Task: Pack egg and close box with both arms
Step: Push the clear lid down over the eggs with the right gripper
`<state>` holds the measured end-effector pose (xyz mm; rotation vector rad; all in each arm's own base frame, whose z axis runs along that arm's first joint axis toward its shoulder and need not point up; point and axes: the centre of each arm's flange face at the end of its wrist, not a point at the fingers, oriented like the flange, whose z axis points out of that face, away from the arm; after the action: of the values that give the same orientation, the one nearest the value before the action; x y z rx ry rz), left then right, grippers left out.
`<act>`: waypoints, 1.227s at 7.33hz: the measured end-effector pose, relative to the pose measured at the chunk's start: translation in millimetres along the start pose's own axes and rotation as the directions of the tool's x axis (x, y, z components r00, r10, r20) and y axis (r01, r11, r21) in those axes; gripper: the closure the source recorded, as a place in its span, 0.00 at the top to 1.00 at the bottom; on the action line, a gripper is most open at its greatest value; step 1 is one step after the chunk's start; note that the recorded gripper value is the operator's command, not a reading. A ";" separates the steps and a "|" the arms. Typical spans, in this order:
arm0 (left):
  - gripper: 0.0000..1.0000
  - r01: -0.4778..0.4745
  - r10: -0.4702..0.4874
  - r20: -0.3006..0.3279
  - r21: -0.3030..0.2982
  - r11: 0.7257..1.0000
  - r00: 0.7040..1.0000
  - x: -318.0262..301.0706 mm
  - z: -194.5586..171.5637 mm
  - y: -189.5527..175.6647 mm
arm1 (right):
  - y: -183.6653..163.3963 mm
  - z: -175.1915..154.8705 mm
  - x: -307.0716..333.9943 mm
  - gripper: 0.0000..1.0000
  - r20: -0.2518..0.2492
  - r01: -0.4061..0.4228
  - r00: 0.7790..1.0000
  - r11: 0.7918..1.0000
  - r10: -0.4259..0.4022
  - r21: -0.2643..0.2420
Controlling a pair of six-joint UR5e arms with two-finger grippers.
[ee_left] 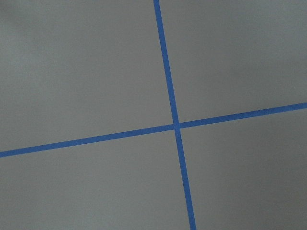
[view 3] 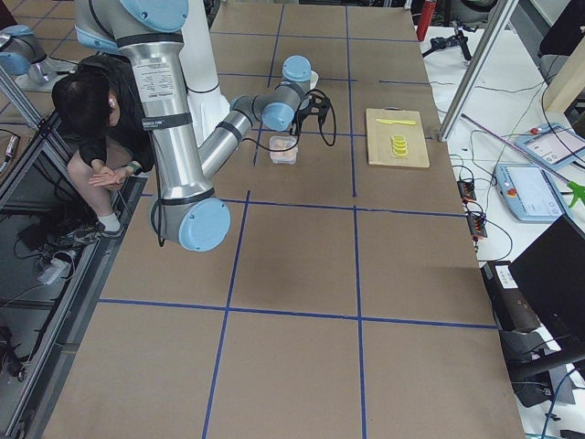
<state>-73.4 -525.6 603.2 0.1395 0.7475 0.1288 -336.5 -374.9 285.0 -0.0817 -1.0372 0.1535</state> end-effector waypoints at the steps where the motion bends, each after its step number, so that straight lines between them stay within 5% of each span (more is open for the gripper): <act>1: 1.00 -0.002 0.002 -0.002 0.002 1.000 1.000 1.1 -0.7 -1.8 | 8.0 7.6 18.1 0.19 -0.033 0.018 0.999 1.000 -0.018 -0.009; 4: 1.00 -0.004 0.004 -0.009 0.004 1.000 1.000 2.8 -1.9 -6.2 | 54.3 54.3 16.1 0.19 -0.072 0.088 0.994 0.996 -0.087 0.001; 9: 1.00 0.000 0.000 -0.024 0.003 1.000 1.000 3.4 -0.9 -5.4 | 69.5 69.9 -43.8 0.21 0.063 0.096 0.993 0.994 -0.099 0.049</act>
<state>-71.2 -530.3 599.4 0.1411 0.7712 0.1299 -424.7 -313.9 273.5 0.0163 -1.1002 0.0913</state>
